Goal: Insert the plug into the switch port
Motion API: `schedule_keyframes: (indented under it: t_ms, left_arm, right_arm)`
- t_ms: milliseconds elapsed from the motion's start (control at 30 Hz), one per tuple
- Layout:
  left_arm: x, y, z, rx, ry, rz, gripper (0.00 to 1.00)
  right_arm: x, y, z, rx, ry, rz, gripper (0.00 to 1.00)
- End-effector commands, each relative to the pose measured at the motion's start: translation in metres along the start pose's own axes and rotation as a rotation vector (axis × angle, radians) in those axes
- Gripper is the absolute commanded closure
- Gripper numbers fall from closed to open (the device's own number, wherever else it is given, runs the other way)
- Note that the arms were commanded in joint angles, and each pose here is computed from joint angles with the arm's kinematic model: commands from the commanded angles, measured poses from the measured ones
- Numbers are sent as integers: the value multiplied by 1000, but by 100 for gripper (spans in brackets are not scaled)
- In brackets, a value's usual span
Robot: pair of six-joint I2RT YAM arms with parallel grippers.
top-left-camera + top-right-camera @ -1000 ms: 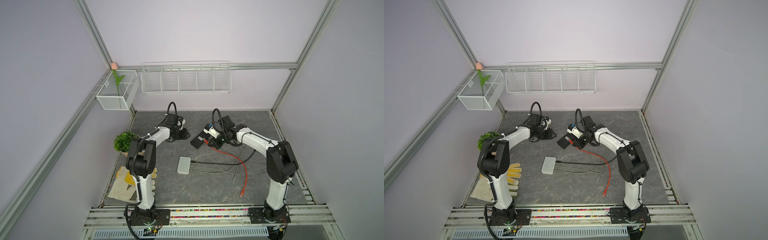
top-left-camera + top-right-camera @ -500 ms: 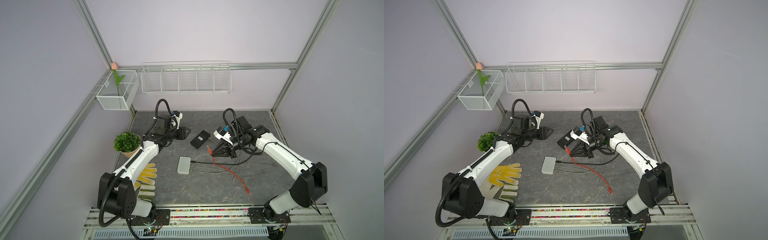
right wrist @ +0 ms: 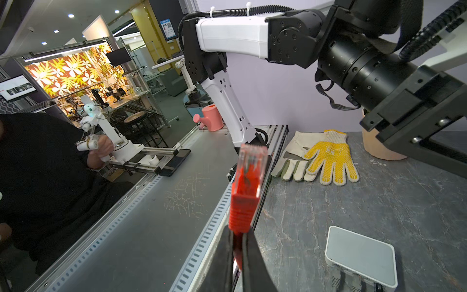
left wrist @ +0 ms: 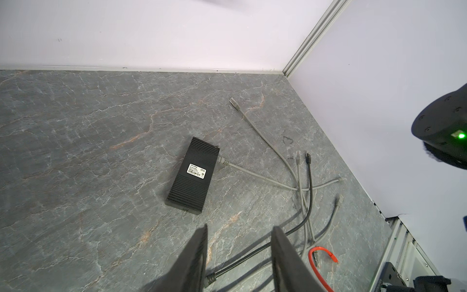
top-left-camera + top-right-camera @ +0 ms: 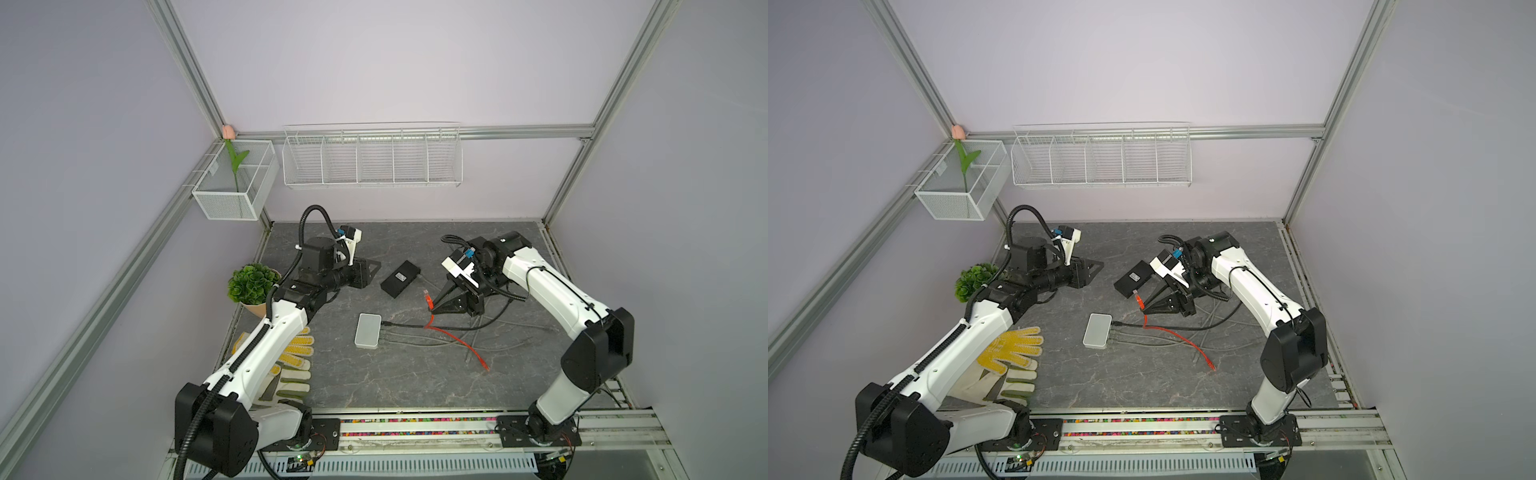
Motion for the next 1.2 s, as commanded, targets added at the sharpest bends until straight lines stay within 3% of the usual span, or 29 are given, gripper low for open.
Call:
schedule_keyframes:
  t_ms: [0,300,467,600,767,933,1167]
  left_arm:
    - [-5,-9,-7,21,-19,12,57]
    - [-1,-48,-12,133,-38,142,55]
    - [10,-61,-23,210,-128,148,46]
    - [33,-67,-25,223,-160,142,42]
    - [67,-87,0,316,-149,187,37]
    - [71,-106,34,403,-148,189,35]
    - [68,-132,70,392,-284,258,27]
  right_arm:
    - [-11,20,-3,-9,-46,87,90]
    - [-17,21,-7,5,-58,74,90]
    - [-49,4,-53,144,-272,69,90]
    - [-78,0,-69,167,-277,24,91]
    - [-109,-2,-72,147,-269,4,92]
    - [-134,10,-67,117,-254,-38,92]
    - [-148,32,-60,97,-243,-98,91]
Point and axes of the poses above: each gripper's point midway between its finger pads, its own z axis out along the fingers, its own y axis along the line the jaws close on, x = y × z, the point moved 7 cm from there along -z, back along the fingers, and after that the axes turned 2 degrees about -z, right-handed, at the moved point
